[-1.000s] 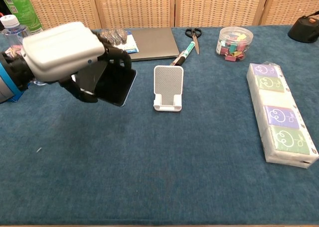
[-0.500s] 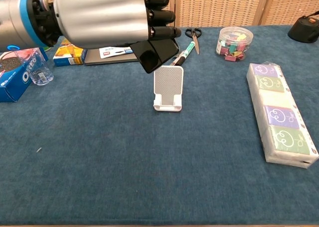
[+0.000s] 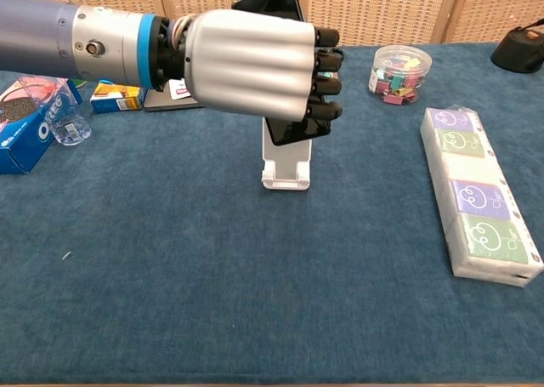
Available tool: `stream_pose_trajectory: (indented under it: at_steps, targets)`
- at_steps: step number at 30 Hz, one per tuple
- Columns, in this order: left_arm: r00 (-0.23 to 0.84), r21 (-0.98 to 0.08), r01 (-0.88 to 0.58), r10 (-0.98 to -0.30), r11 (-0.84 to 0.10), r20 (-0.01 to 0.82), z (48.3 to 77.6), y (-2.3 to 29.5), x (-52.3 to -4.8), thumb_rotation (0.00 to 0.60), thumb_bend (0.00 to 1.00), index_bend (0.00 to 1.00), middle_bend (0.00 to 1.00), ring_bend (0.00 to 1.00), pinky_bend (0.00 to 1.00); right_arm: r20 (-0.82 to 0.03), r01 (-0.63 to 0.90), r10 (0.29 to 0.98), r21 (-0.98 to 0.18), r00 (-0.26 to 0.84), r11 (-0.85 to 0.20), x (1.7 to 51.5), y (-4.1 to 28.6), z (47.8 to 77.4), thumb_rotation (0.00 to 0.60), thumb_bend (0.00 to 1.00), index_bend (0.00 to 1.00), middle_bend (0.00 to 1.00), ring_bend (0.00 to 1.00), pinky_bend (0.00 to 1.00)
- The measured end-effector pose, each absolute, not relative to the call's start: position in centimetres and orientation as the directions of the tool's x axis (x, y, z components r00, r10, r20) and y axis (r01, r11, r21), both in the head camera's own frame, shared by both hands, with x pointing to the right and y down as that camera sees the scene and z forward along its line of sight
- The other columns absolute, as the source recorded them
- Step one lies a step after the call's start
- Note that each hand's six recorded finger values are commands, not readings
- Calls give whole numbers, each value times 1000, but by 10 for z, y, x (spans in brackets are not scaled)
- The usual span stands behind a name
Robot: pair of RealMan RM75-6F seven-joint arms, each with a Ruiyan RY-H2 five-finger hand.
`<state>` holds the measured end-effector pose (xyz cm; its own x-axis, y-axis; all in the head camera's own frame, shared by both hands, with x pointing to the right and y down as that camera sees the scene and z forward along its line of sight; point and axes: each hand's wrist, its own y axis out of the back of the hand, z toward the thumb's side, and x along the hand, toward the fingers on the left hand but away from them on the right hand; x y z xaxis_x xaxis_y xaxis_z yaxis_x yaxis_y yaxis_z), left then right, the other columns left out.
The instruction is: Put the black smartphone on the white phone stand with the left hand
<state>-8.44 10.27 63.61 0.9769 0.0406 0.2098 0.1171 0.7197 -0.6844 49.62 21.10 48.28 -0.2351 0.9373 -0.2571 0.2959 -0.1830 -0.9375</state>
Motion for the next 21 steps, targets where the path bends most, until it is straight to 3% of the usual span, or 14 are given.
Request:
stream_pose_trajectory:
  at_steps: [6,21]
  targets:
    - [959,-670,151,57,726,278,653,109,-76,600,0,640,511,478,541,-259,305,935,-935,-241,-180,500,212,482,600,0,0,0,0,0]
    - [938,-580,206,10,788,346,665,111,-72,600,0,640,466,465,541,-255,332,937,-928,-237,-169,502,211,476,600,0,0,0,0,0]
